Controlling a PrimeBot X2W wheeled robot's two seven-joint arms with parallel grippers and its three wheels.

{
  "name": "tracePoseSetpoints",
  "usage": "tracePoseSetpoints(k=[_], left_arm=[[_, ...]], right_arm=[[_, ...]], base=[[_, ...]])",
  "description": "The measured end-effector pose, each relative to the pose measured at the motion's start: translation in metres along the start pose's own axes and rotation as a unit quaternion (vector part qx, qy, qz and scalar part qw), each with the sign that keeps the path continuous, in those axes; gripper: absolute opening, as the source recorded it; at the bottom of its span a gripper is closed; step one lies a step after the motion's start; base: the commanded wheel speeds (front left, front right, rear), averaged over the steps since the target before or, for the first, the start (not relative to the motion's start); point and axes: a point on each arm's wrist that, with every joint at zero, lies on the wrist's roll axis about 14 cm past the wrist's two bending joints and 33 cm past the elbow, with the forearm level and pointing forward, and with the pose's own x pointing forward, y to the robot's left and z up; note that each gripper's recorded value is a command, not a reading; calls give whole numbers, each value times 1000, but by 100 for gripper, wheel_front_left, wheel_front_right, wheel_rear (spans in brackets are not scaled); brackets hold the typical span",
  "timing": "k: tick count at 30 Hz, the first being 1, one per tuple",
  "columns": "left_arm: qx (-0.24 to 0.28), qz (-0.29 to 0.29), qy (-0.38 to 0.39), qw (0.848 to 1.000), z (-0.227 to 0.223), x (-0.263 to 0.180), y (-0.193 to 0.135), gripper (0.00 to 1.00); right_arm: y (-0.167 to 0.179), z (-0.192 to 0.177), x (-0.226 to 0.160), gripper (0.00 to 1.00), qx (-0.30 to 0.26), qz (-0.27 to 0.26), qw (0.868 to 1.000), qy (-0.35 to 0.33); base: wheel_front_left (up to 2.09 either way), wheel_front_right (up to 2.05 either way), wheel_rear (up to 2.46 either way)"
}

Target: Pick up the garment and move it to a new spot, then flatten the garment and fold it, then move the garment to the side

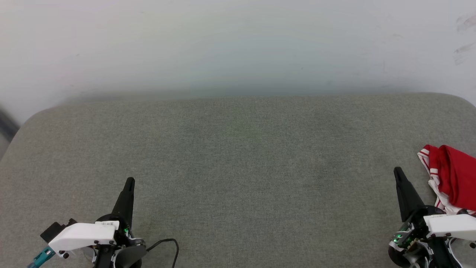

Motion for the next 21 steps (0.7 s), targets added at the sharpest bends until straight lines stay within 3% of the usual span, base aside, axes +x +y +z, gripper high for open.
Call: tracePoseSetpoints(k=[9, 21], left_arm=[[-27, -8, -1, 1000, 1, 1, -3, 0], [-27, -9, -1, 1000, 1, 1, -3, 0]], right_arm=[[-1, 1, 2, 0, 30, 0, 1000, -3], [-1, 1, 2, 0, 30, 0, 1000, -3]], base=[[0, 0, 0], [0, 0, 0]])
